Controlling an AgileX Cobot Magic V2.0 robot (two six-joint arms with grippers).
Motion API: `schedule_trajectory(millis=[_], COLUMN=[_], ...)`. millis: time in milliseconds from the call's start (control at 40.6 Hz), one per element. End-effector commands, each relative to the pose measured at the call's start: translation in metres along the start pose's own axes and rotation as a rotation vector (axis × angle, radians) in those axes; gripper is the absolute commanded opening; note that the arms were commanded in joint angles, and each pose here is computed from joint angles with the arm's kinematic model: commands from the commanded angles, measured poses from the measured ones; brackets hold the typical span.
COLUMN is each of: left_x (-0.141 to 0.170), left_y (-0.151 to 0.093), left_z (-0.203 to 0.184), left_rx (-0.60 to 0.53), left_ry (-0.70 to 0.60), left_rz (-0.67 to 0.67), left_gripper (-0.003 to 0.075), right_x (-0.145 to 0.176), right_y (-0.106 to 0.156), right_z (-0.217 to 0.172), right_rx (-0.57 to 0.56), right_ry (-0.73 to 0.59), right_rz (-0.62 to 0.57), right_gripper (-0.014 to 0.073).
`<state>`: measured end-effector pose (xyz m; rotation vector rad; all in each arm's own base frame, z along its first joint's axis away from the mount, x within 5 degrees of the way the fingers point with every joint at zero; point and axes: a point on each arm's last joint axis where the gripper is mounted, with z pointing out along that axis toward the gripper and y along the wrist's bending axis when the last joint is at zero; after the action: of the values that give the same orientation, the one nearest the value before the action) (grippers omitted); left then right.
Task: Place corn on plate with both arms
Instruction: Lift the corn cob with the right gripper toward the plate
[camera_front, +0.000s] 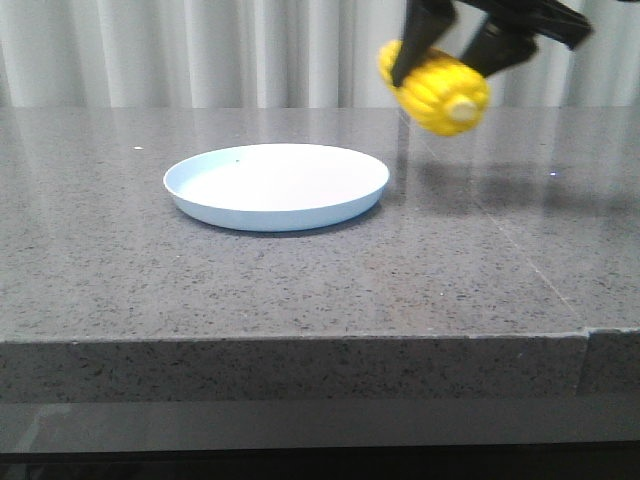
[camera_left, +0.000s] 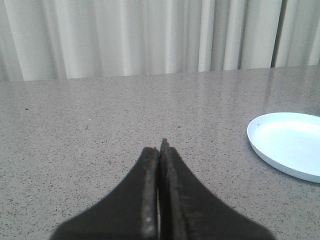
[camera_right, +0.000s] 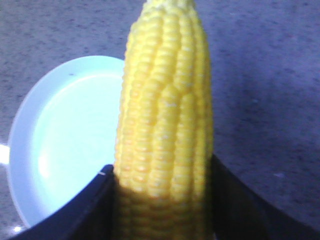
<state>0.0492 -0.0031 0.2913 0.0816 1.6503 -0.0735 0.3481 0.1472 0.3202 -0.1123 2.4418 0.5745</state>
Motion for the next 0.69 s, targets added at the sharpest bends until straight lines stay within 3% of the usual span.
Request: schedule_trajectory(millis=[0,222,567,665], left_x=[-0.016,-0.016,-0.016,-0.016], left_y=[-0.001,-0.001,-0.001,-0.001], left_z=[-0.001,-0.001,-0.001,-0.001], left_rx=[0.006,0.006,0.006,0.006], left_ry=[-0.099,-0.099,-0.099,-0.099], left_rz=[-0.004,-0.004,-0.004,-0.004], left_gripper=[-0.002,-0.002,-0.002,-0.002], right_x=[-0.013,-0.003,0.008,0.01], right_y=[0.034,0.068,0.067,0.066], right_z=[-0.017,0.016,0.05,0.053], right_rx=[-0.095,-0.159,-0.14,-0.137], right_ry=[-0.109,-0.074,-0.002,0.009], right_rz=[-0.004,0.028,0.116,0.118], right_gripper=[0.0078,0.0078,0.0081,0.0159])
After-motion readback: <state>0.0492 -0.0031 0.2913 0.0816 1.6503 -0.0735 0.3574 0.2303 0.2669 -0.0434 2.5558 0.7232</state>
